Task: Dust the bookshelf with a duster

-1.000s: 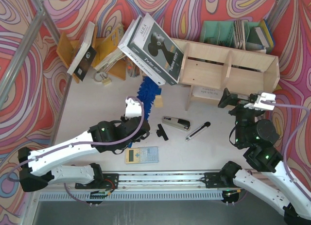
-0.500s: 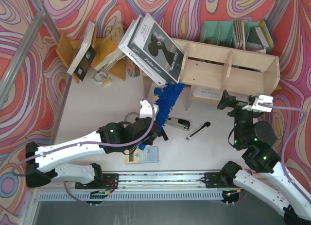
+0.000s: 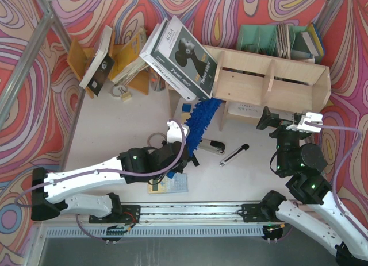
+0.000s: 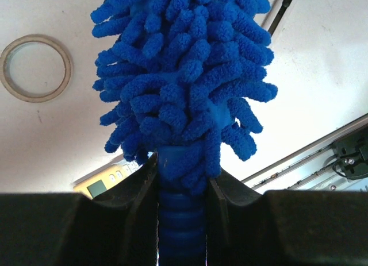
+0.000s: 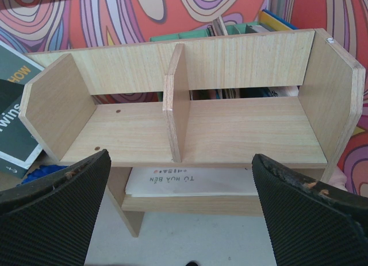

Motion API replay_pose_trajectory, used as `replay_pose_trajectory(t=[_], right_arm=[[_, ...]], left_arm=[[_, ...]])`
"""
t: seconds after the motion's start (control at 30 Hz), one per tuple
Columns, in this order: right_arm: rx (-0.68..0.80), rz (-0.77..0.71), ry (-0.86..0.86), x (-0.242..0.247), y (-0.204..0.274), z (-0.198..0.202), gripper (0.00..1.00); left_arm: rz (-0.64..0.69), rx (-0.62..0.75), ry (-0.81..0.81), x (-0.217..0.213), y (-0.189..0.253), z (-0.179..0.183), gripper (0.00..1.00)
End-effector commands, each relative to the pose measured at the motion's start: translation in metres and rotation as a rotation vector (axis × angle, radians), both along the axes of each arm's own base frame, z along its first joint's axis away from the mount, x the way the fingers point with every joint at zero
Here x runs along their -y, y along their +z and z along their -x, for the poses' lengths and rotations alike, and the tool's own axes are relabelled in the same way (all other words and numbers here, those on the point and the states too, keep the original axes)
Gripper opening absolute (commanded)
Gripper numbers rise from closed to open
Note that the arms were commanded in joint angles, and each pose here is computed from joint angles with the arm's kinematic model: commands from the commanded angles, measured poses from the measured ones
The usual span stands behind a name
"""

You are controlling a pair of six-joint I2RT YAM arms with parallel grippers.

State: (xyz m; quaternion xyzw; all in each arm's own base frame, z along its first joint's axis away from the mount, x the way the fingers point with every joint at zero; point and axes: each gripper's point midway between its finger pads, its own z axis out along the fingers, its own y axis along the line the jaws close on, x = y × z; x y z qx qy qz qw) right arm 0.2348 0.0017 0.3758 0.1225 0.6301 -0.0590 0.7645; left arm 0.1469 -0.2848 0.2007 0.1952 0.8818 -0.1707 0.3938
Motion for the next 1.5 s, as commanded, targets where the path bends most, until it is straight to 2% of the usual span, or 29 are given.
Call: replay_pose_trajectory(t=[0.0, 0.2, 0.53, 0.97, 1.17, 1.33, 1.47], right_arm=[[0.025, -0.011, -0.001, 0.0, 0.005, 0.001, 0.99], [0.021, -0.013, 0.005, -0.001, 0.004, -0.001, 0.99], [0.018, -0.009, -0.002, 0.0, 0.003, 0.0, 0.99], [0.021, -0.009, -0.001, 0.0, 0.003, 0.0, 0.99], [0.02, -0.006, -0.001, 0.0, 0.002, 0.0, 0.99], [0.022, -0.007, -0.001, 0.0, 0.002, 0.001, 0.99], [0.02, -0.004, 0.0, 0.0, 0.002, 0.0, 0.99]], left_arm=[[0.092, 0.078, 0.074, -0.011, 0.021, -0.009, 0.0], [0.103, 0.075, 0.091, -0.023, 0.018, -0.007, 0.0], [0.065, 0.003, -0.046, 0.042, 0.0, 0.006, 0.0], [-0.079, -0.114, 0.007, 0.055, -0.078, 0.012, 0.0], [-0.116, -0.129, 0.027, 0.057, -0.093, 0.013, 0.0], [-0.105, -0.104, 0.054, 0.053, -0.085, 0.008, 0.0], [-0.049, -0.049, 0.083, 0.047, -0.056, 0.001, 0.0]])
